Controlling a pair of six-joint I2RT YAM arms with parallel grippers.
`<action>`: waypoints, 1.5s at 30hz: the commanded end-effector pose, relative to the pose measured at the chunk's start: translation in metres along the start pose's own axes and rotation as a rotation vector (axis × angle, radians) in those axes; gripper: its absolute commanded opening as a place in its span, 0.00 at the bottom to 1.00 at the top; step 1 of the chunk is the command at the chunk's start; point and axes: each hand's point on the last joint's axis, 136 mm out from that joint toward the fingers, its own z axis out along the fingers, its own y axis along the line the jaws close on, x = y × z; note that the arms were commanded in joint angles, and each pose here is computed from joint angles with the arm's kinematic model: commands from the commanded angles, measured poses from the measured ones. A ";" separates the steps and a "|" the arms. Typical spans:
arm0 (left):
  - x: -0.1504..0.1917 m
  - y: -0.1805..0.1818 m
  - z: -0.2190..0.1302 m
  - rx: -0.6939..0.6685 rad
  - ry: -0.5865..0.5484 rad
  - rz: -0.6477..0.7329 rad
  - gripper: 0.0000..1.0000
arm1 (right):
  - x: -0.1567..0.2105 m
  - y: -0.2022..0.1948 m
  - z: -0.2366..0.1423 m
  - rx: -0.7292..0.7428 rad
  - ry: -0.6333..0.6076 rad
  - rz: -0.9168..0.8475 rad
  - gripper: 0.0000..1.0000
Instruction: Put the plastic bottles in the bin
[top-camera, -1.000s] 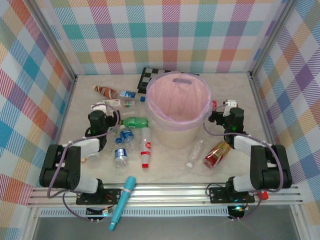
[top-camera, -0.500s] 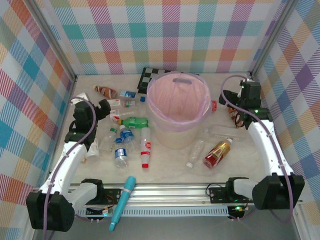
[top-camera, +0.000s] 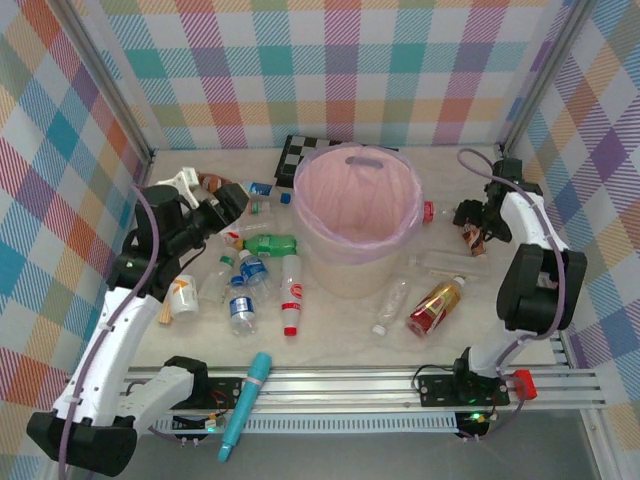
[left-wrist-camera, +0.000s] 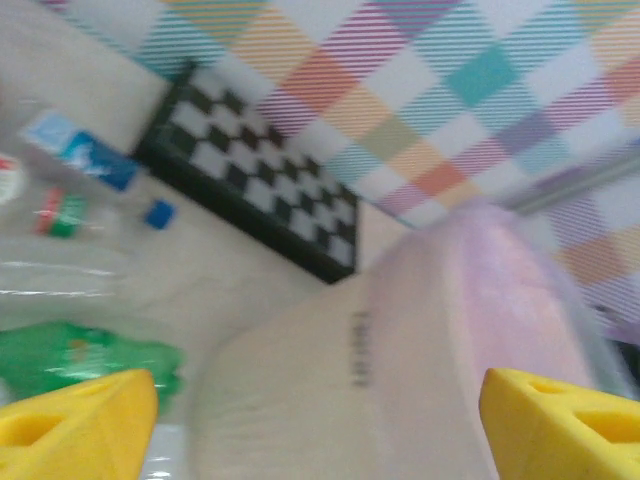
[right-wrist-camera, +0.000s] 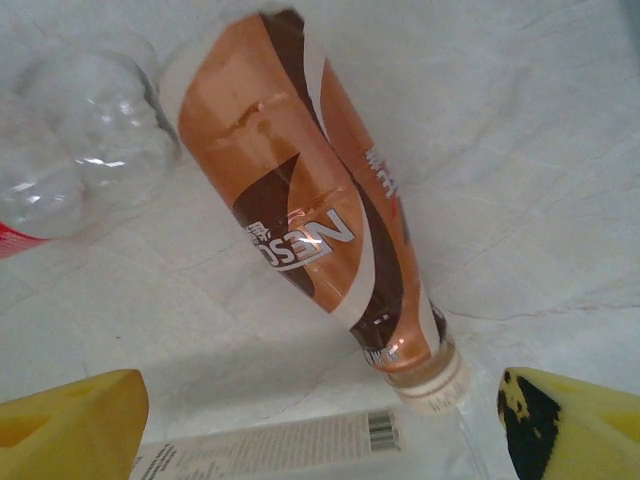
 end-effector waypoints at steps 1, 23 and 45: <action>0.001 -0.053 -0.007 0.183 0.040 -0.031 0.81 | 0.000 0.006 0.012 -0.051 0.047 -0.041 0.89; 0.088 -0.063 0.077 0.125 0.275 0.031 0.73 | -0.011 0.003 0.073 -0.041 0.096 -0.050 0.51; 0.115 -0.031 0.095 0.016 0.364 0.086 0.73 | -0.050 0.056 -0.135 -0.359 -0.144 -0.016 0.34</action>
